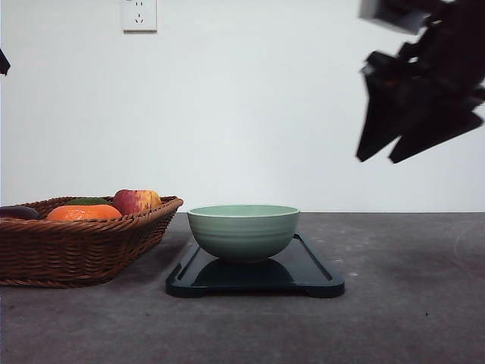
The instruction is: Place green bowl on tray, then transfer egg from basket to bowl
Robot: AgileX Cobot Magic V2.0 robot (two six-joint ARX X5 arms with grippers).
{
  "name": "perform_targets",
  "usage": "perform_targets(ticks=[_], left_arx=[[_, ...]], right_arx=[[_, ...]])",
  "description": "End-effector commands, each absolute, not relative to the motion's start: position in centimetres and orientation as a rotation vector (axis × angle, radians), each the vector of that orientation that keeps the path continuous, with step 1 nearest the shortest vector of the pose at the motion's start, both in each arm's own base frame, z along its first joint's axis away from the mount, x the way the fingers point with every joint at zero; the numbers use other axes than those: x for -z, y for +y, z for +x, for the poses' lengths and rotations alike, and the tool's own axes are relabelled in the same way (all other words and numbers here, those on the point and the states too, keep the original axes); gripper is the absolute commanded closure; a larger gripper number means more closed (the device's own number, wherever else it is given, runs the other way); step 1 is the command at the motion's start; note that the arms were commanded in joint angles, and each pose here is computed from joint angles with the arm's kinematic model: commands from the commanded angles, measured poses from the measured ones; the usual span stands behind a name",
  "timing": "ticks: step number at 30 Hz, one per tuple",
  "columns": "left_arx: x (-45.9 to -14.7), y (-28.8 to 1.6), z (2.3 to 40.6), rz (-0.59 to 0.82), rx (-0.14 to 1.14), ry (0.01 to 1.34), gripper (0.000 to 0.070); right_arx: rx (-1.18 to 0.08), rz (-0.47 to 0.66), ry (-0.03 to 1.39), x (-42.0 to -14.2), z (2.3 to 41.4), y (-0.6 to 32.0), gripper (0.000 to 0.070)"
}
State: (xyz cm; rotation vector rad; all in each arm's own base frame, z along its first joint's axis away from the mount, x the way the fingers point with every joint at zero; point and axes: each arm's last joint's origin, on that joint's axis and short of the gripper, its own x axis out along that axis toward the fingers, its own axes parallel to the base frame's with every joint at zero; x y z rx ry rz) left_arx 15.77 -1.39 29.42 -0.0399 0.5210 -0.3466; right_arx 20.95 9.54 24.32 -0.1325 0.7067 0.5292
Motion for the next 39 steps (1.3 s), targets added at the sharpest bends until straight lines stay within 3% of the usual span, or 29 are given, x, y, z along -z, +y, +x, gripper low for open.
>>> perform_targets(ticks=[1,9,17,27,39], left_arx=[[-30.2,-1.5,16.0,-0.049,0.351,0.498,0.0350],[-29.3,-1.9,18.1,-0.142,0.327,0.651,0.0349],[-28.6,-3.9,23.4,-0.065,0.241,0.879,0.0349],[-27.7,-7.5,31.0,0.023,0.222,1.007,0.0347],[-22.4,-8.9,36.4,0.025,0.148,1.149,0.0292]], right_arx=[[-0.524,-0.133,0.682,-24.5,20.6,9.1,0.0358],[-0.443,-0.102,0.700,-23.3,19.3,6.6,0.0358],[-0.452,-0.083,0.684,-23.3,19.5,6.4,0.0358],[-0.451,-0.083,0.685,-23.3,19.5,6.4,0.0358],[-0.448,-0.086,0.699,-23.2,19.4,6.4,0.0358]])
